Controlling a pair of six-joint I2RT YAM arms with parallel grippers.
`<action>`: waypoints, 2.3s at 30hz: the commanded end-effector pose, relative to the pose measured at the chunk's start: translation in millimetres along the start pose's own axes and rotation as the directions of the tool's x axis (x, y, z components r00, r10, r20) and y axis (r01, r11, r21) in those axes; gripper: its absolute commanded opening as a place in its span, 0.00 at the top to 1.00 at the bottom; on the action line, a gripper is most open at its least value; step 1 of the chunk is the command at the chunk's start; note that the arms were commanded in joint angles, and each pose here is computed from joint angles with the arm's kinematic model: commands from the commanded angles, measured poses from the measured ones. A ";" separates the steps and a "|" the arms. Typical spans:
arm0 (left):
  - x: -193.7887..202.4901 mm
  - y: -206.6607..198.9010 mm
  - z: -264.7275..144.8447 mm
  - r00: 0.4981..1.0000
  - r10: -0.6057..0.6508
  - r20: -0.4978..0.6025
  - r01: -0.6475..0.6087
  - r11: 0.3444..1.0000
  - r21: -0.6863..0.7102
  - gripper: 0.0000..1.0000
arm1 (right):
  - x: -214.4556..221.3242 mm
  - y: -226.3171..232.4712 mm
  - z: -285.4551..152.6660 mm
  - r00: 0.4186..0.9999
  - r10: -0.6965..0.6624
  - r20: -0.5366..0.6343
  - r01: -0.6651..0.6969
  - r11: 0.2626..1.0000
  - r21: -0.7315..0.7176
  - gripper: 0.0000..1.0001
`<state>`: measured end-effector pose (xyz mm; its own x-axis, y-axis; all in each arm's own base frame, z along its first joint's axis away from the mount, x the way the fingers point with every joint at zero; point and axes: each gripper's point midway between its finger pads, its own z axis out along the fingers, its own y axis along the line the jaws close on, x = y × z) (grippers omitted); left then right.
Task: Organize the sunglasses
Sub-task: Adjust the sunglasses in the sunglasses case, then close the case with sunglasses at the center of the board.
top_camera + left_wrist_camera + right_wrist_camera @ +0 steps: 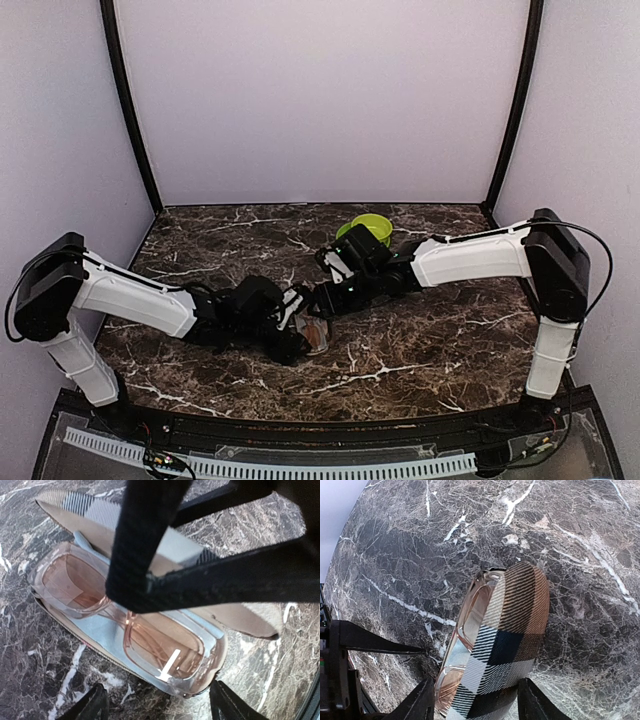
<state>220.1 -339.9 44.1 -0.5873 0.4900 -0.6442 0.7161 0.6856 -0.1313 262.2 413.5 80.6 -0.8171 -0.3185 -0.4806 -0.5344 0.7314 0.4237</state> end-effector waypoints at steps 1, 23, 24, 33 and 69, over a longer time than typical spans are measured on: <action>-19.3 -7.1 -16.6 0.999 -0.012 0.049 0.010 1.000 0.029 0.29 | -4.2 8.7 -1.4 1.000 -0.011 0.015 0.012 1.000 -0.026 0.43; -33.3 34.3 -37.4 0.902 -0.428 0.051 0.412 0.891 0.191 0.40 | -9.4 13.6 -19.5 0.999 -0.005 0.051 0.007 0.999 -0.037 0.42; -34.7 35.2 -36.1 0.895 -0.443 0.046 0.426 0.882 0.201 0.42 | -9.7 14.0 -19.7 0.999 -0.004 0.052 0.006 0.999 -0.038 0.42; -30.7 39.8 -12.7 0.832 -0.554 -0.029 0.544 0.804 0.238 0.62 | -9.2 15.9 -19.1 0.999 -0.001 0.048 0.004 0.999 -0.047 0.47; -23.6 56.4 16.0 0.780 -0.625 -0.041 0.623 0.769 0.145 0.85 | -6.6 17.6 -15.4 0.999 -0.002 0.035 0.004 0.998 -0.061 0.61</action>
<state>274.9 -326.0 36.3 -0.9249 -0.0088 -0.3801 0.2509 0.7370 -0.6276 259.4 412.2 90.3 -0.8187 -0.3054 -0.4864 -0.5315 0.7236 0.4403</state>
